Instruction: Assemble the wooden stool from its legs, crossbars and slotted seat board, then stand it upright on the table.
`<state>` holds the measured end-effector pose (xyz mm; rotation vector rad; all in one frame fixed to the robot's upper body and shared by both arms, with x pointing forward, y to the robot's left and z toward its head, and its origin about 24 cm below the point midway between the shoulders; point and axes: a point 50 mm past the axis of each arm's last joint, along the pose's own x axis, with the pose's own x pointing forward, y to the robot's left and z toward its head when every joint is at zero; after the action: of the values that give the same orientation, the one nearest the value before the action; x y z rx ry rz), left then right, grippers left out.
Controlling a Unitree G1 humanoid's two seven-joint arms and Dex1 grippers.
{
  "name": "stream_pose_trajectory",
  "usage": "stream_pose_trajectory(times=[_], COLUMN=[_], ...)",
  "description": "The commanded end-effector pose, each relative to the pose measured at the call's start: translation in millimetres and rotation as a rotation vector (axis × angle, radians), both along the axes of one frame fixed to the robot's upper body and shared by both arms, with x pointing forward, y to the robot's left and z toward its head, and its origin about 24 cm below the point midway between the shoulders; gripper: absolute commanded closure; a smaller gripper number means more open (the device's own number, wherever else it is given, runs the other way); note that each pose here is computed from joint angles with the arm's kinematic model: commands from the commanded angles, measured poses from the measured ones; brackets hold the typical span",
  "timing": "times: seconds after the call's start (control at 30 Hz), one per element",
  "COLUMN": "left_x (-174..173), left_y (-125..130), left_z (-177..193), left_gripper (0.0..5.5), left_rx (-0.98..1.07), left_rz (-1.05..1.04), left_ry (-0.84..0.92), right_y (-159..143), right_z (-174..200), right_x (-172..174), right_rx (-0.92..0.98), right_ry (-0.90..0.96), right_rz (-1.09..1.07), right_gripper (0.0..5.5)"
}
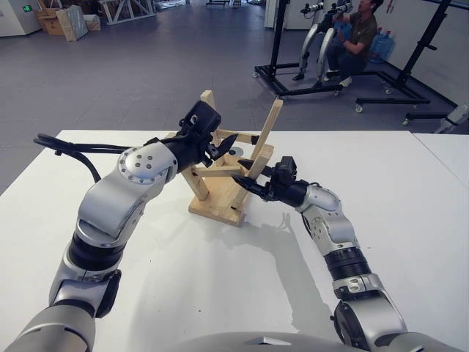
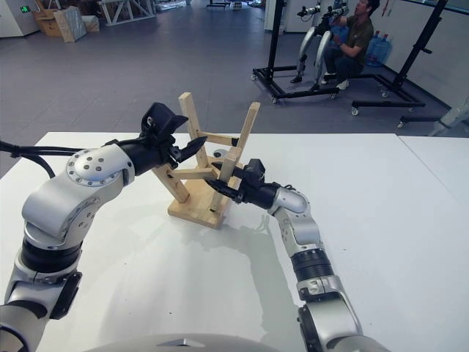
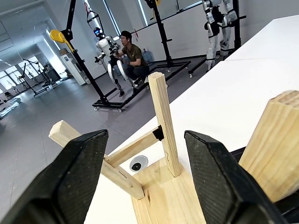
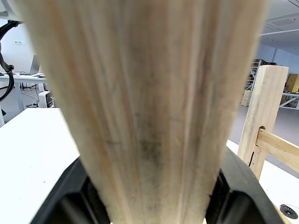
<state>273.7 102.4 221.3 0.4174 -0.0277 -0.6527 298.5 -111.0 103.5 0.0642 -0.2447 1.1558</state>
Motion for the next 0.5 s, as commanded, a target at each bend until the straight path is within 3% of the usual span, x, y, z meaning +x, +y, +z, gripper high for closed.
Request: stream_pose_trajectory(times=[0.03, 0.5], left_x=[2.2, -0.1], left_y=[1.4, 5.2], left_z=[-8.9, -20.6], left_gripper=[2.51, 2.51], left_rx=[0.031, 0.059], left_rz=[0.002, 0.000], left_ry=[0.021, 0.036], right_y=[-0.5, 3.2], right_z=[0.4, -10.3], right_x=[-4.0, -10.3], right_rx=[0.024, 0.012], right_ry=[-0.015, -0.033], right_rz=[-0.003, 0.010], right_gripper=[3.44, 3.44])
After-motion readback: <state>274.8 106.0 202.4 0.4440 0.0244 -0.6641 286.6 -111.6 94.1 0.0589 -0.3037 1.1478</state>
